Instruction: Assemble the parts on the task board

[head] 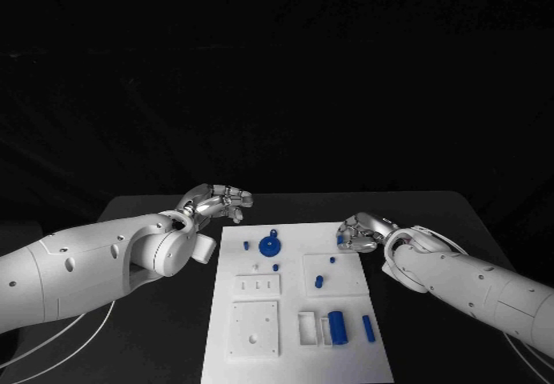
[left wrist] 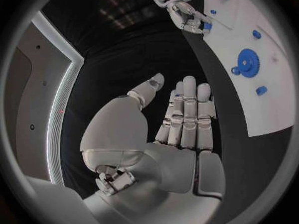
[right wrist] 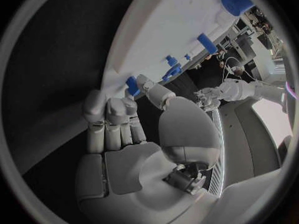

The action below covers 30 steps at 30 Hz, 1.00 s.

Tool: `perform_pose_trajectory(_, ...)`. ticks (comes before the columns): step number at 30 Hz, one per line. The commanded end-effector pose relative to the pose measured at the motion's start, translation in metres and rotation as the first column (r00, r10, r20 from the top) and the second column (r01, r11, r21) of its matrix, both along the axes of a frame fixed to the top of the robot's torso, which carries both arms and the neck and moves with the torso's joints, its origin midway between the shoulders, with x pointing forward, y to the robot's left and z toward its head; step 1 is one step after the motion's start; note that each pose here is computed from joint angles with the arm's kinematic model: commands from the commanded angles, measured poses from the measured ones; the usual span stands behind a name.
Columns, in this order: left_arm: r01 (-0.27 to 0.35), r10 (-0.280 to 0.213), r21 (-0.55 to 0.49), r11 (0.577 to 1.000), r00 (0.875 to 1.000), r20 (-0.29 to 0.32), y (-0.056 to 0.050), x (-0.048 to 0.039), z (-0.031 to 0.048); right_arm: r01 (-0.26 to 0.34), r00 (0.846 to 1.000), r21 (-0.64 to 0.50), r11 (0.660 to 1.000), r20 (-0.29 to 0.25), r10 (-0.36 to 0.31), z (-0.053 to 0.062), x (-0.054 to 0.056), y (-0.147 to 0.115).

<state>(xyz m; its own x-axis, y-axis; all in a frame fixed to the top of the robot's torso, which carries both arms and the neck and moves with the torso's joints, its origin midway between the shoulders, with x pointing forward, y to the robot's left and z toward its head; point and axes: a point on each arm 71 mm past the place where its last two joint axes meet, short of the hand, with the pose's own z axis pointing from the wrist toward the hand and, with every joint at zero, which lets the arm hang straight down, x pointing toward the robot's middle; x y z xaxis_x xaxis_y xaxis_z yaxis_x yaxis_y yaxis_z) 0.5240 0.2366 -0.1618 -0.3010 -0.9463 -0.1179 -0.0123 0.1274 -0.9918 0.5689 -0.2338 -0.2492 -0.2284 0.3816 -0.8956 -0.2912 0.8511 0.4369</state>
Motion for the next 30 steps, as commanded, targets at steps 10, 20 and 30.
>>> perform_pose_trajectory(10, 0.017, -0.017, -0.011, 1.0, 1.0, 0.004, -0.003, -0.0007, 0.001, 0.012, 1.0, 0.036, 0.999, 0.002, -0.012, 0.001, 0.0, 0.0)
perform_pose_trajectory(20, 0.024, -0.024, 0.008, 1.0, 1.0, -0.006, -0.003, -0.0014, 0.0, 0.019, 0.999, -0.027, 0.999, 0.036, -0.018, 0.009, -0.003, 0.003)
perform_pose_trajectory(30, 0.083, -0.075, 0.108, 0.991, 0.994, -0.08, -0.006, -0.0038, -0.0054, -0.004, 0.99, -0.144, 0.99, 0.141, 0.025, 0.06, -0.005, 0.029)
